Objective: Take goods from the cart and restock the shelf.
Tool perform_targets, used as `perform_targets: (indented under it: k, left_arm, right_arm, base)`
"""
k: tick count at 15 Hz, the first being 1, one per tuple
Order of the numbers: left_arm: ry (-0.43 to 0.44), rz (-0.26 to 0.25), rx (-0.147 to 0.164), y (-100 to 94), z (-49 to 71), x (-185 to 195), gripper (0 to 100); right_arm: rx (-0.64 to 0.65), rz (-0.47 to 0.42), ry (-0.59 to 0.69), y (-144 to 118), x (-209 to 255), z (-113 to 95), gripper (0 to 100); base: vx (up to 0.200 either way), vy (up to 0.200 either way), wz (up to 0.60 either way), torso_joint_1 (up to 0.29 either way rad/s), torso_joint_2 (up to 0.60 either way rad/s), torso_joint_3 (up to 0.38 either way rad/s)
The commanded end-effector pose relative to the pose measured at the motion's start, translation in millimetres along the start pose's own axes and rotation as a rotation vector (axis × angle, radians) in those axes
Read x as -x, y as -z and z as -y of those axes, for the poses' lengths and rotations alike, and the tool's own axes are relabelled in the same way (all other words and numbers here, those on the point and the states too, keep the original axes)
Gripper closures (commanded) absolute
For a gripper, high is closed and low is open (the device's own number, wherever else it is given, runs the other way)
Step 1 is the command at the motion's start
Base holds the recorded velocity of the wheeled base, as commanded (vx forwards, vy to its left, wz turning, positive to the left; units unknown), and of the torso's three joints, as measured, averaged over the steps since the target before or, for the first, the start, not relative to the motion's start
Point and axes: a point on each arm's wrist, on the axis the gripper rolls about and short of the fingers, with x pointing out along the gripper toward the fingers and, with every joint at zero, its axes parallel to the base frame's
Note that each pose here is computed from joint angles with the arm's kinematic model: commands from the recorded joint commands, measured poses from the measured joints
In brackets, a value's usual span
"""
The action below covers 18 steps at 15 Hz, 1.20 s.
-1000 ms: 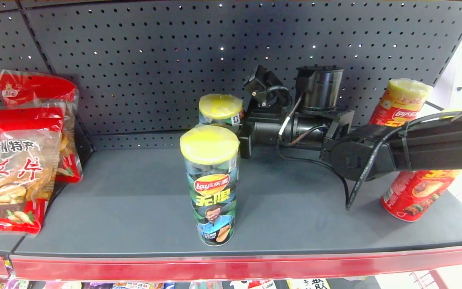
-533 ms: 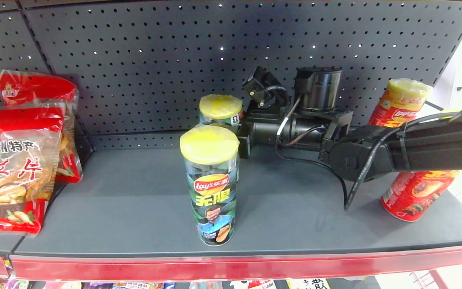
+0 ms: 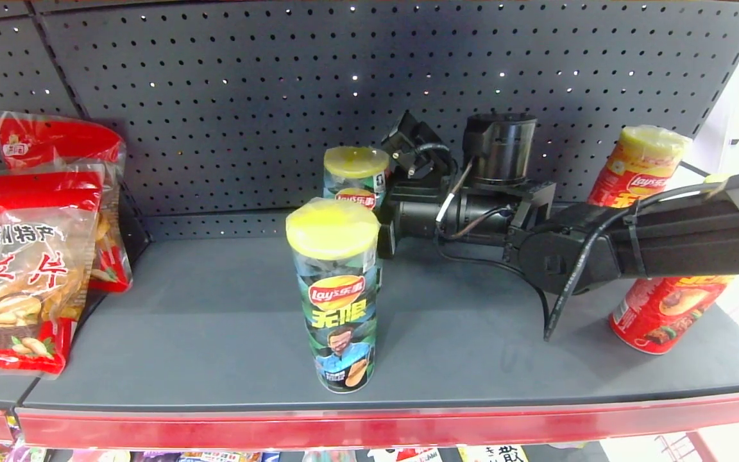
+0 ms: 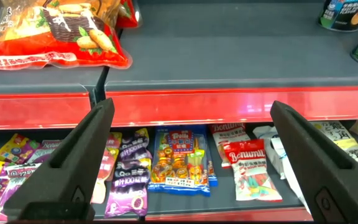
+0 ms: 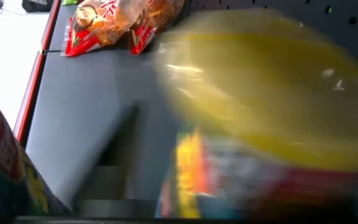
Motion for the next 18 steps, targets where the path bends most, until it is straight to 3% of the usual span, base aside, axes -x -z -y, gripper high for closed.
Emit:
perform_targets:
  k: [1,12,18]
  left_arm:
    - [0.000,-0.001,0.000,0.0,0.0,-0.1,0]
    - [0.000,-0.001,0.000,0.0,0.0,-0.1,0]
    - [0.000,-0.001,0.000,0.0,0.0,-0.1,0]
  right_arm:
    - [0.000,-0.001,-0.001,1.4,-1.5,0.4,0]
    - [-0.010,-0.030,0.007,3.8,17.7,-3.6,0]
    - [-0.024,-0.057,0.051,1.1,54.7,-2.5,0]
  base:
    - [0.000,0.000,0.00,0.000,0.00,0.000]
    - [0.000,0.000,0.00,0.000,0.00,0.000]
    - [0.000,0.000,0.00,0.000,0.00,0.000]
